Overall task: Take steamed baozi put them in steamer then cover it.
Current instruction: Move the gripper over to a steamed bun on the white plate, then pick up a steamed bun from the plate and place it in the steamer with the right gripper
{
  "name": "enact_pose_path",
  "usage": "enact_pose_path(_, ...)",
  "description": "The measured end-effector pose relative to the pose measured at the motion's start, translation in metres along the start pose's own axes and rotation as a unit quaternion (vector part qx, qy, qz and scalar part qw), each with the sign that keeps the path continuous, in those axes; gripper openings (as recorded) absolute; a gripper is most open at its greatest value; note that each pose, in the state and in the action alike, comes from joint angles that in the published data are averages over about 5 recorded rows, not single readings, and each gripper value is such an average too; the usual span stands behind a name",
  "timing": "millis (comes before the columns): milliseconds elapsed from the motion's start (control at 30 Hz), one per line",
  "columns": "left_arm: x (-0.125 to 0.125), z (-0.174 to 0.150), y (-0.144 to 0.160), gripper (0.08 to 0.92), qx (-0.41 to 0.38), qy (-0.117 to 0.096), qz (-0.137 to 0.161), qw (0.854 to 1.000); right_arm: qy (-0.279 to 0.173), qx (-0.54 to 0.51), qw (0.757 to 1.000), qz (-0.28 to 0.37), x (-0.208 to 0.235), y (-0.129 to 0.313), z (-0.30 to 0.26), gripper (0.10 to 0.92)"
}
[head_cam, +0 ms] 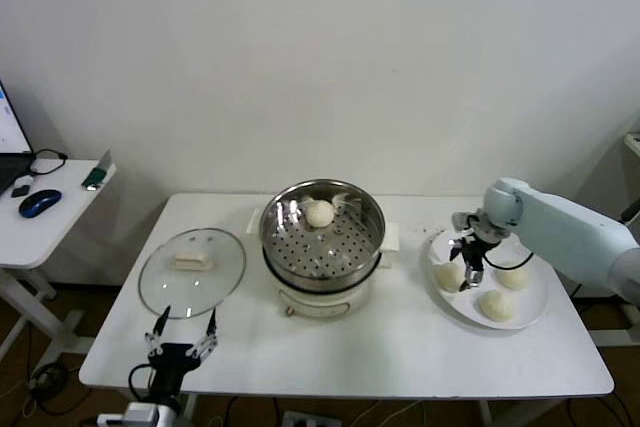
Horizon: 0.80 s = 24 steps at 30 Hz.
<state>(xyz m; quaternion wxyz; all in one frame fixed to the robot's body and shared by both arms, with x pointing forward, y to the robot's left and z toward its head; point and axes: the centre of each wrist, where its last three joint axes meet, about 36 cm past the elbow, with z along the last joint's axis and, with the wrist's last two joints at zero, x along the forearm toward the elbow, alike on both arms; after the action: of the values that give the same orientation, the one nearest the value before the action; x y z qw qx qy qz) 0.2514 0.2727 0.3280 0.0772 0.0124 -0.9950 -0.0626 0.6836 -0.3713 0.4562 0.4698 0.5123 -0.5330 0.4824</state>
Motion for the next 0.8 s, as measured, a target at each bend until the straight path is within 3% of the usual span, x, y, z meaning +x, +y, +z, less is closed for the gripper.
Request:
enact_pose_path(167,0.001,0.002,-0.001,0.823,0.001,0.002,0.000,1.000,-0.001,-0.002,1.000,-0.002,-0.003,-0.001,0.001,0.817)
enact_pose_path(467,0.006,0.005,-0.001,0.823,0.002,0.006,-0.001,1.000,-0.004,-0.005,1.000,-0.004,-0.003,-0.003,0.002,0.709)
enact_pose_path(800,0.008,0.002,-0.001,0.823,0.004,0.003,-0.002,1.000,-0.014,-0.015,1.000,0.004,0.012,-0.005,0.007,0.687)
